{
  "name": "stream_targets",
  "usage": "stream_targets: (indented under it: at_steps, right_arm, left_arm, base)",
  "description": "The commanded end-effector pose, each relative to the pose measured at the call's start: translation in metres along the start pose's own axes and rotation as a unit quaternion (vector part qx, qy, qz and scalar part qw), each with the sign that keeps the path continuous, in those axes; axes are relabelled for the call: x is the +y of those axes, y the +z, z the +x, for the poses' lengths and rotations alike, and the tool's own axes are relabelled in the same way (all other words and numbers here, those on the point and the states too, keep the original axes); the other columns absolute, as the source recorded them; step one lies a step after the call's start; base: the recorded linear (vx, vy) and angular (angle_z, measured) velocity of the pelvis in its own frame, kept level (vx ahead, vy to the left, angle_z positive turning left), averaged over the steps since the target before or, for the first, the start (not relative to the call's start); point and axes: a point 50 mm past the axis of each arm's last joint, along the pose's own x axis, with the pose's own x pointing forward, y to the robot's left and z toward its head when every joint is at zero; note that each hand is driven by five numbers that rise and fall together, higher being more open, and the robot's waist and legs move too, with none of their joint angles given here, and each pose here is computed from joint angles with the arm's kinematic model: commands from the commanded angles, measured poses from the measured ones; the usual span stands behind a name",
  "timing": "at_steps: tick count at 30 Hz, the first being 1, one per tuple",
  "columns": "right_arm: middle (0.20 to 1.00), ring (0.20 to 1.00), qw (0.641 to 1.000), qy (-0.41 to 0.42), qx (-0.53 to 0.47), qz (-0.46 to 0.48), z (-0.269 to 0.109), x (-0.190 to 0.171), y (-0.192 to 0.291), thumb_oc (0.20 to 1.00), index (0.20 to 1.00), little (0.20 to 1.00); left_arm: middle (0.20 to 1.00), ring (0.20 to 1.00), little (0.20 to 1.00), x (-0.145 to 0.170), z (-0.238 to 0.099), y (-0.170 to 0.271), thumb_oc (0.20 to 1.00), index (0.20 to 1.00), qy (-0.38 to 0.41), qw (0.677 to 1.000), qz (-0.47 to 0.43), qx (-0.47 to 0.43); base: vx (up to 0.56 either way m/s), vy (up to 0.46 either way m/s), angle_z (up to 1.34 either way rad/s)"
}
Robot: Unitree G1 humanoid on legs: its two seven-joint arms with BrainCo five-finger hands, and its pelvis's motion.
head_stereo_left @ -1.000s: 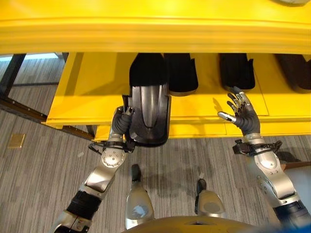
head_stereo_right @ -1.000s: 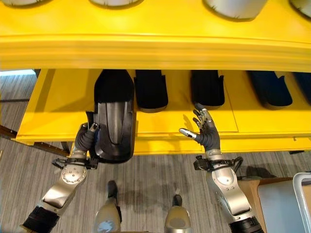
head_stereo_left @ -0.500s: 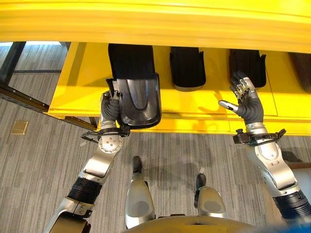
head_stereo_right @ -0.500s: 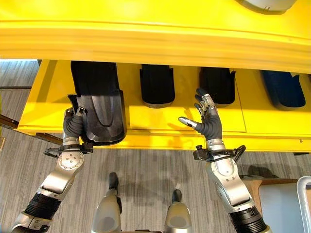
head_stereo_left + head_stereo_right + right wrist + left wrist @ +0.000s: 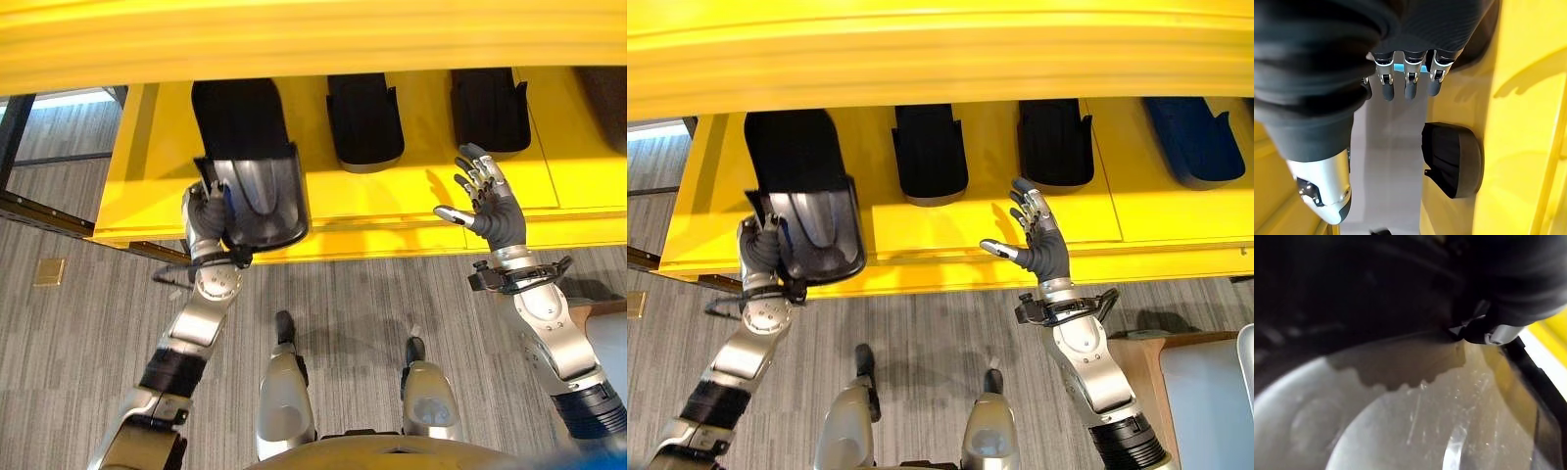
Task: Move parts from the plastic box to the shelf.
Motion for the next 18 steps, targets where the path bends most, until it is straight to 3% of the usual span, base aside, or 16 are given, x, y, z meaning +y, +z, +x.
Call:
stream_targets:
  at_steps: [1, 9, 18]
  right_arm:
    - [1.0, 1.0, 0.998, 0.0, -0.057, 0.01, 0.005, 0.0, 0.022, 1.0, 1.0, 1.0]
    - [1.0, 1.0, 0.996, -0.059, -0.049, 0.038, -0.009, -0.023, 0.016, 1.0, 1.0, 1.0]
    - [1.0, 1.0, 0.996, -0.03, -0.003, 0.082, -0.003, 0.002, -0.011, 1.0, 1.0, 1.0]
  left_arm:
    - [0.2, 0.2, 0.2, 0.026, 0.01, 0.03, 0.2, 0.2, 0.033, 0.994, -0.037, -0.093]
    - [0.2, 0.2, 0.2, 0.008, 0.014, 0.066, 0.2, 0.2, -0.023, 0.982, -0.01, -0.189]
    - [0.2, 0.2, 0.2, 0.004, 0.004, 0.061, 0.2, 0.2, -0.056, 0.982, -0.023, -0.177]
  base:
    - [0.09, 0.485, -0.2]
    - [0.01, 0.352, 0.06]
    - [0.03, 0.103, -0.36]
